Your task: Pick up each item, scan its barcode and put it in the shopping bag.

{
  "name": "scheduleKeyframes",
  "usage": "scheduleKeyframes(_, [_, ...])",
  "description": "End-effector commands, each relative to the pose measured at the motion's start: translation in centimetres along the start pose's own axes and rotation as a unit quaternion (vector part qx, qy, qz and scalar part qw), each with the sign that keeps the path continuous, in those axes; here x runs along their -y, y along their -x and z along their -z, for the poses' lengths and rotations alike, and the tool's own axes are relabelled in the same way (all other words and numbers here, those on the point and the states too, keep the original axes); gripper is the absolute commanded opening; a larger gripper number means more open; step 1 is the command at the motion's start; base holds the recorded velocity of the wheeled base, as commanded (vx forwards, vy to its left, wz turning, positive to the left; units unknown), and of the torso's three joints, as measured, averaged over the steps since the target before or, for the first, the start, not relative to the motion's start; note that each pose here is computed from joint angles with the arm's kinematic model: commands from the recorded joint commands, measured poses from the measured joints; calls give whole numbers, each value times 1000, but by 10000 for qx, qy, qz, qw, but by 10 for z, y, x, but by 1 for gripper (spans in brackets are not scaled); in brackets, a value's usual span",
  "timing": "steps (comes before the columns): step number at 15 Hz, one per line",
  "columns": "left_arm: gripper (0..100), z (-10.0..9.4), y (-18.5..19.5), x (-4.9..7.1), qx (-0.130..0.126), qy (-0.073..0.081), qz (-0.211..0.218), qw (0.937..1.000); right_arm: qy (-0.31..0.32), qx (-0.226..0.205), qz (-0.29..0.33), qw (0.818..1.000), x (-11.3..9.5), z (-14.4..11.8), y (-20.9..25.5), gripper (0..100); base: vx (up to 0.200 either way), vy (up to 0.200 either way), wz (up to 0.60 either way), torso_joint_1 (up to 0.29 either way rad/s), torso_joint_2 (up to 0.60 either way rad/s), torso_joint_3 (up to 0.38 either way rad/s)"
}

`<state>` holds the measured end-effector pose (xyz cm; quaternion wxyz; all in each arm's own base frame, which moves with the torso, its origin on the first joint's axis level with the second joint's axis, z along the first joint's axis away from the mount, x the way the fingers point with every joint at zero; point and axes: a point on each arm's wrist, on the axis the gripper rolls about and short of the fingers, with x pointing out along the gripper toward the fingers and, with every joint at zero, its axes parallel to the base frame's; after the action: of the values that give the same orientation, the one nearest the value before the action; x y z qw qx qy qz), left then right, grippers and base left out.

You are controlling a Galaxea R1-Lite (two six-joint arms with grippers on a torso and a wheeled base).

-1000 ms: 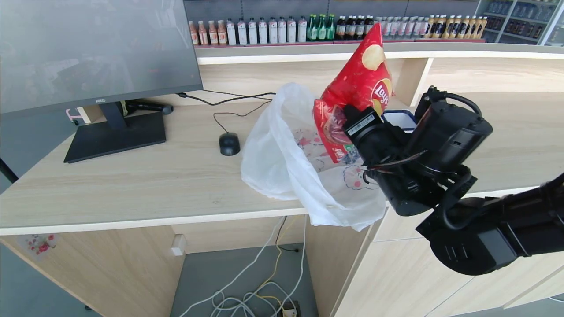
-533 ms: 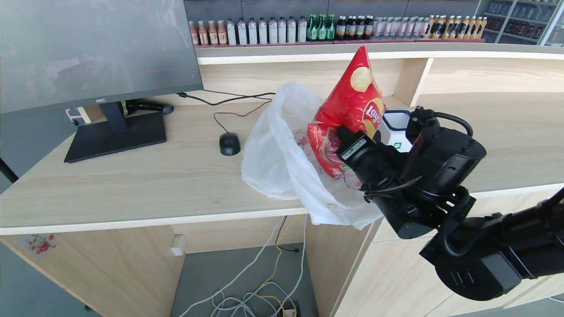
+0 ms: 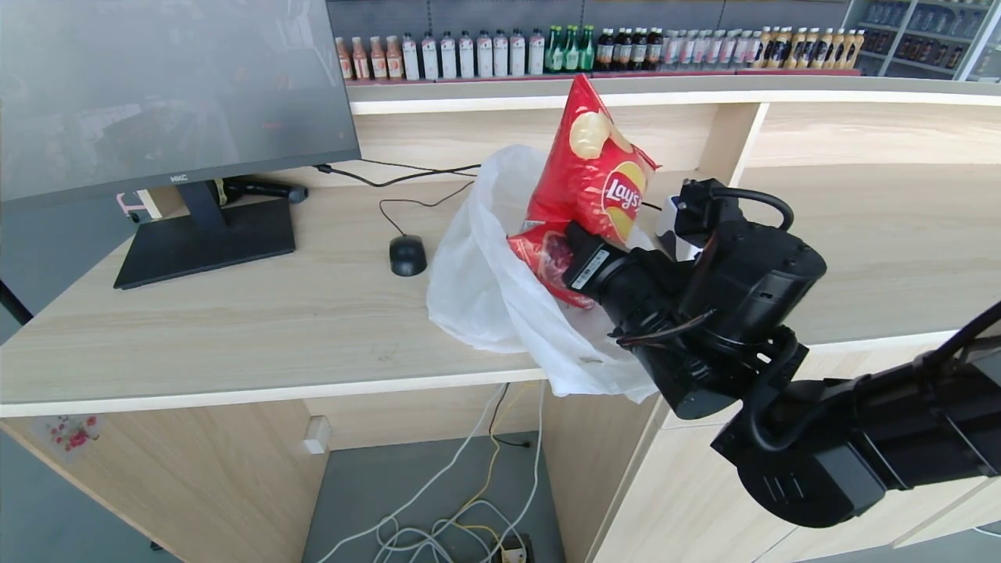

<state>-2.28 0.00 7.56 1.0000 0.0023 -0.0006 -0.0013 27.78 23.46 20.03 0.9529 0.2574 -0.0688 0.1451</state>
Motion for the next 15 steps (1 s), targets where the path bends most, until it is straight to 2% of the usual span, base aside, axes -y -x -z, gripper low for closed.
scheduleKeyframes(1, [100, 0, 0, 0, 1, 0, -5, 10000, 120, -70, 114, 9998, 7, 6, -2, 0, 0, 0, 0, 0, 0, 0])
scheduleKeyframes(7, [100, 0, 0, 0, 1, 0, 3, 10000, 796, -250, -18, 9965, 12, 14, -3, 0, 0, 0, 0, 0, 0, 0])
scheduleKeyframes(11, [100, 0, 0, 0, 1, 0, 3, 10000, 985, -73, 234, 9948, 34, 1, -13, 0, 0, 0, 0, 0, 0, 0])
scheduleKeyframes(15, [100, 0, 0, 0, 1, 0, 3, 10000, 1613, -279, -390, 9857, 18, 9, -8, 0, 0, 0, 0, 0, 0, 0])
